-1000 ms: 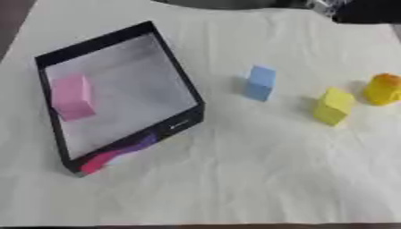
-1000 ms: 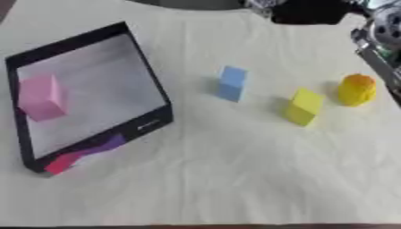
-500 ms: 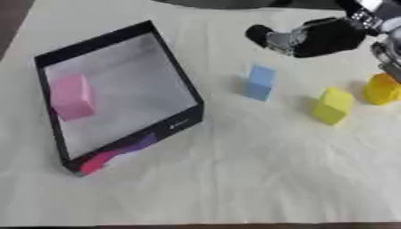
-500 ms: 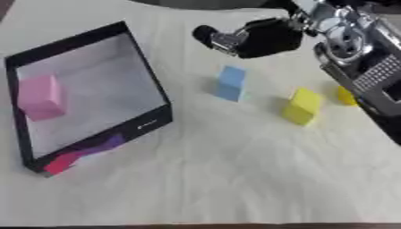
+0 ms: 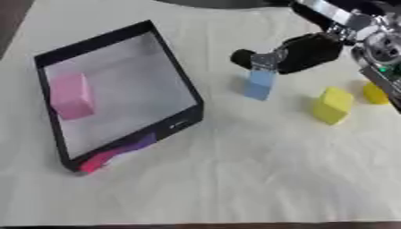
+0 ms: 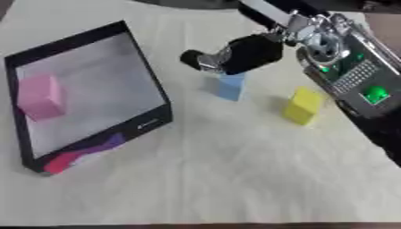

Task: Pick up objects on the table and place them in the box.

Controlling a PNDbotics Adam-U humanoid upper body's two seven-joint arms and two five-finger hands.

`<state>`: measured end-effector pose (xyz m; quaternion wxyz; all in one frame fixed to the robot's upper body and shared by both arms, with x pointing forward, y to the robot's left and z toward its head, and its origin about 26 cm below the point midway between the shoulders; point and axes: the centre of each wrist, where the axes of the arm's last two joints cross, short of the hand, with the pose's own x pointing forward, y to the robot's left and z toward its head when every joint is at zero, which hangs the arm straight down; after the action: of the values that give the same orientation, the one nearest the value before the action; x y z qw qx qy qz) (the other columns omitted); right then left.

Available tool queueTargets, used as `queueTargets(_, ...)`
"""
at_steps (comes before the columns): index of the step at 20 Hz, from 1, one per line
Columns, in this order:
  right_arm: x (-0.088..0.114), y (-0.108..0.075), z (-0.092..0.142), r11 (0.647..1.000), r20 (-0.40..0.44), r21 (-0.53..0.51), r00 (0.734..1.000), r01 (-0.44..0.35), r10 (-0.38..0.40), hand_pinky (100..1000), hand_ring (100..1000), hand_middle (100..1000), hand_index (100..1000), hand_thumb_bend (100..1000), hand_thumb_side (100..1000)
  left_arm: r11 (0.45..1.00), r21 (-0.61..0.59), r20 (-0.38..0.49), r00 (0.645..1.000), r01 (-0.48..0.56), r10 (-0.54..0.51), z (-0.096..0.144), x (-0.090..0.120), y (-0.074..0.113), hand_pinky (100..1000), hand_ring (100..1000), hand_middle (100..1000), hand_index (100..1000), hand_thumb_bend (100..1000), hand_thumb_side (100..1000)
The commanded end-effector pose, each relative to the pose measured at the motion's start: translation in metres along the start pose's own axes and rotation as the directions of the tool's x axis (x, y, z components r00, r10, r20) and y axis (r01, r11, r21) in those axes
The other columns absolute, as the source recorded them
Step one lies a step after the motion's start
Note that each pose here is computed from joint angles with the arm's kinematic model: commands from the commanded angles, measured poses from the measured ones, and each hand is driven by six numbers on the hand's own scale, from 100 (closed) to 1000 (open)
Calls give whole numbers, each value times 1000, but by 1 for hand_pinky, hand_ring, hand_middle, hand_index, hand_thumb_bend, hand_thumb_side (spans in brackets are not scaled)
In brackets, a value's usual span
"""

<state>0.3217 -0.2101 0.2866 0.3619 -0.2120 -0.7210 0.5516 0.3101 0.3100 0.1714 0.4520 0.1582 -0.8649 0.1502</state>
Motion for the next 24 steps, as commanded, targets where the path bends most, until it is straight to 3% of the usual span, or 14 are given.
queueTargets(1,-1,-11,4,999,-30,17,999,-27,28,907,910,890,960,538,482,1000,-7,23,1000,12,-12,-4,5,3,681,668,754,816,352,534)
queueTargets(9,-3,-14,6,991,-71,119,994,-68,77,909,911,886,958,541,506,1000,-6,22,1000,10,-10,-3,5,3,681,667,752,812,349,535)
queueTargets(16,-19,-3,2,967,-139,244,984,-76,112,906,909,882,945,543,540,1000,-1,20,1000,7,-7,-3,4,3,681,665,752,810,345,537)
queueTargets(24,-42,14,-7,953,-211,286,963,-101,166,905,909,883,939,541,546,1000,1,19,1000,0,0,-2,4,2,681,664,752,810,343,539)
